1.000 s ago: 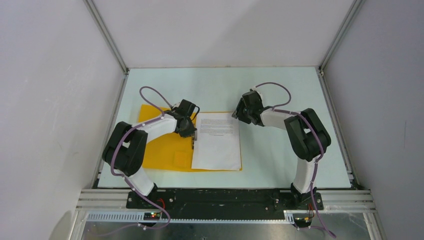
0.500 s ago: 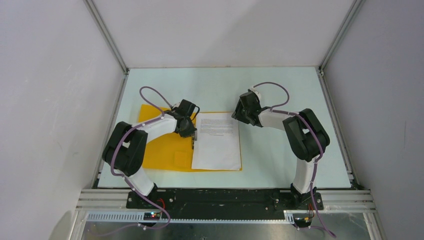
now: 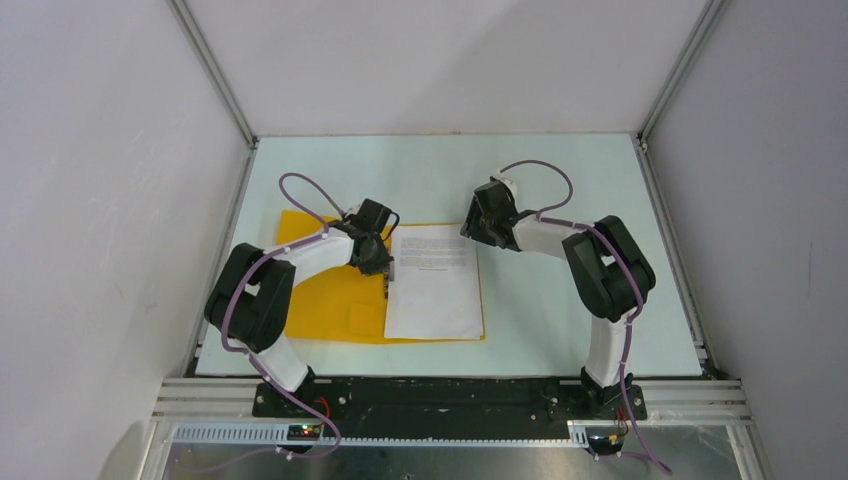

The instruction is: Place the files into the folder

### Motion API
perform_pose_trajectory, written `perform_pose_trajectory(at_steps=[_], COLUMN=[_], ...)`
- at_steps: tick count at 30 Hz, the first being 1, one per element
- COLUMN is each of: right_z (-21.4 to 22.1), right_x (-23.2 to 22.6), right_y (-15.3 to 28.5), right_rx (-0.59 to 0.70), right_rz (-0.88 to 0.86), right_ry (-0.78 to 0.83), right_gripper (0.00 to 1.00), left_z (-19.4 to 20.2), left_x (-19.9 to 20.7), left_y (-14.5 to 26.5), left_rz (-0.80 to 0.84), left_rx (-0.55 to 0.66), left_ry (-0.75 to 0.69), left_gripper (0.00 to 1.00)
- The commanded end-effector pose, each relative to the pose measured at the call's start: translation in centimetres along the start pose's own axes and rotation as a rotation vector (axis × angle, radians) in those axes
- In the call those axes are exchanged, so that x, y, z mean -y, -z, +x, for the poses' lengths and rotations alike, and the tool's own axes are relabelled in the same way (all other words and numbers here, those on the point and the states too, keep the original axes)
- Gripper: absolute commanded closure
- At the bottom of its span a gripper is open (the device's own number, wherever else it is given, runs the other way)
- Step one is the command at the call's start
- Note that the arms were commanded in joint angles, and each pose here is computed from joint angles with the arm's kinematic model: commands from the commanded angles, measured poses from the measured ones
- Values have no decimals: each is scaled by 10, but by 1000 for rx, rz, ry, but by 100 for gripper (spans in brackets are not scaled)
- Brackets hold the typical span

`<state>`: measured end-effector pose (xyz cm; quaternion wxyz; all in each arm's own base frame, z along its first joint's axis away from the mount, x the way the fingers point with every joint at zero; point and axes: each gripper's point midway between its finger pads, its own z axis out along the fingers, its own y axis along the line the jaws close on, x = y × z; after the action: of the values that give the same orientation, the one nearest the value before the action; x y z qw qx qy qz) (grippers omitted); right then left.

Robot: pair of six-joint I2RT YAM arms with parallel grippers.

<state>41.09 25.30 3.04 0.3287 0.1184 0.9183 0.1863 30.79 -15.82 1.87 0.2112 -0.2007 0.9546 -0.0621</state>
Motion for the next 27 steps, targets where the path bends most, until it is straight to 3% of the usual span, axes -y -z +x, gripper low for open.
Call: perform_pose_trajectory(at_steps=[1, 10, 13, 22, 27], right_z=[18, -10, 0, 92, 117], right_x=[-2, 7, 19, 41, 28], right_y=[-2, 32, 48, 109, 131], right_rx=[-57, -48, -79, -211, -227], right_rz=[14, 3, 21, 24, -23], right_ry=[34, -11, -21, -23, -15], right_gripper=[46, 29, 25, 32, 38], left_z=[28, 29, 28, 28, 28], left_x=[-23, -28, -29, -27, -26], left_y=[-3, -3, -3, -2, -2], left_rz=[-83, -94, -95, -88, -85], left_rx=[-85, -86, -83, -85, -84], left_ry=[-32, -16, -9, -1, 0], left_gripper=[83, 83, 83, 83, 83])
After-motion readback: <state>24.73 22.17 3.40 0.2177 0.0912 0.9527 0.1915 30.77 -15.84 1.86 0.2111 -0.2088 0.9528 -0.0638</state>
